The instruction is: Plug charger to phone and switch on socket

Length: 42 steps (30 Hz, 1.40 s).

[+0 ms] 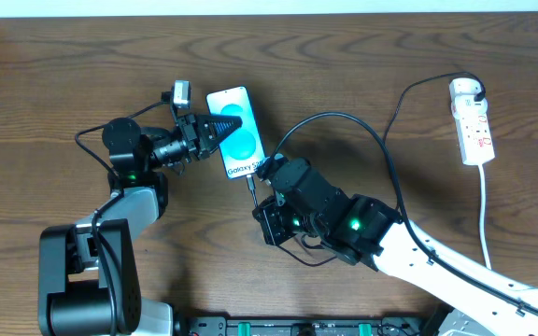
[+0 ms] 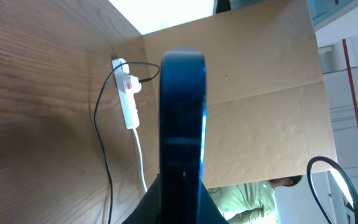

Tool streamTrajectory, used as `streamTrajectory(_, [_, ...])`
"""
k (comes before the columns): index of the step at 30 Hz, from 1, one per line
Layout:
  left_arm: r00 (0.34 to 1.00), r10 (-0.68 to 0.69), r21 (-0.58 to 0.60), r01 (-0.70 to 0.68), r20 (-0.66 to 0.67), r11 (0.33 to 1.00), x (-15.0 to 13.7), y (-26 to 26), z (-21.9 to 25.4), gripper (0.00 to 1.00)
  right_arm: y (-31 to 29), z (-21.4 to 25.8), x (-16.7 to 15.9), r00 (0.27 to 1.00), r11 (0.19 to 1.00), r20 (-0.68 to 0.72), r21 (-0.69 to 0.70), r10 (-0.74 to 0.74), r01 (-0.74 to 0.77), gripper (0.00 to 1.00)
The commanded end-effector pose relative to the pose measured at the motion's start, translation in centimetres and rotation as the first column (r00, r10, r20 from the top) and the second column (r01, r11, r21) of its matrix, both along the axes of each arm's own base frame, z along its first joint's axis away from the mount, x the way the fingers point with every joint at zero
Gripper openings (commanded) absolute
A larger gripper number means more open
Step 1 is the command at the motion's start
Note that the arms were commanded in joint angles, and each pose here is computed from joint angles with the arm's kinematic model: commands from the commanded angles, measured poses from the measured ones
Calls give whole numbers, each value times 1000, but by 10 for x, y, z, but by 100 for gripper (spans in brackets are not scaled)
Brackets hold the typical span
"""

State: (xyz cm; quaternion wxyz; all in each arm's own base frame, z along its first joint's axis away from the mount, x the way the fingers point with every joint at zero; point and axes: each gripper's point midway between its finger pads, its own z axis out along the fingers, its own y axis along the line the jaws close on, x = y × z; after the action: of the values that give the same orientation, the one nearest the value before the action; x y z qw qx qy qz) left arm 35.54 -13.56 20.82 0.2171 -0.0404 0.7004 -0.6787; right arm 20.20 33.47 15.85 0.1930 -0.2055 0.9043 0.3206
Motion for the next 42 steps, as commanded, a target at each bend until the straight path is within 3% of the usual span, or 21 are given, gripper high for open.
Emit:
streamTrajectory(1, [998, -42, 11, 42, 49, 999, -5, -2, 9, 7, -2, 5, 2, 1000, 1000, 24, 9, -8, 8, 1])
streamTrajectory(13, [988, -103, 36, 100, 111, 994, -15, -5, 11, 7, 2, 18, 22, 990, 999, 134, 35, -44, 40, 1])
streamTrajectory(39, [989, -110, 33, 107, 95, 994, -18, -5, 8, 7, 3, 43, 55, 949, 984, 268, 105, -168, 145, 1])
streamTrajectory(42, [990, -102, 32, 99, 95, 995, -17, -5, 8, 7, 7, 41, 48, 962, 988, 240, 109, -133, 109, 8])
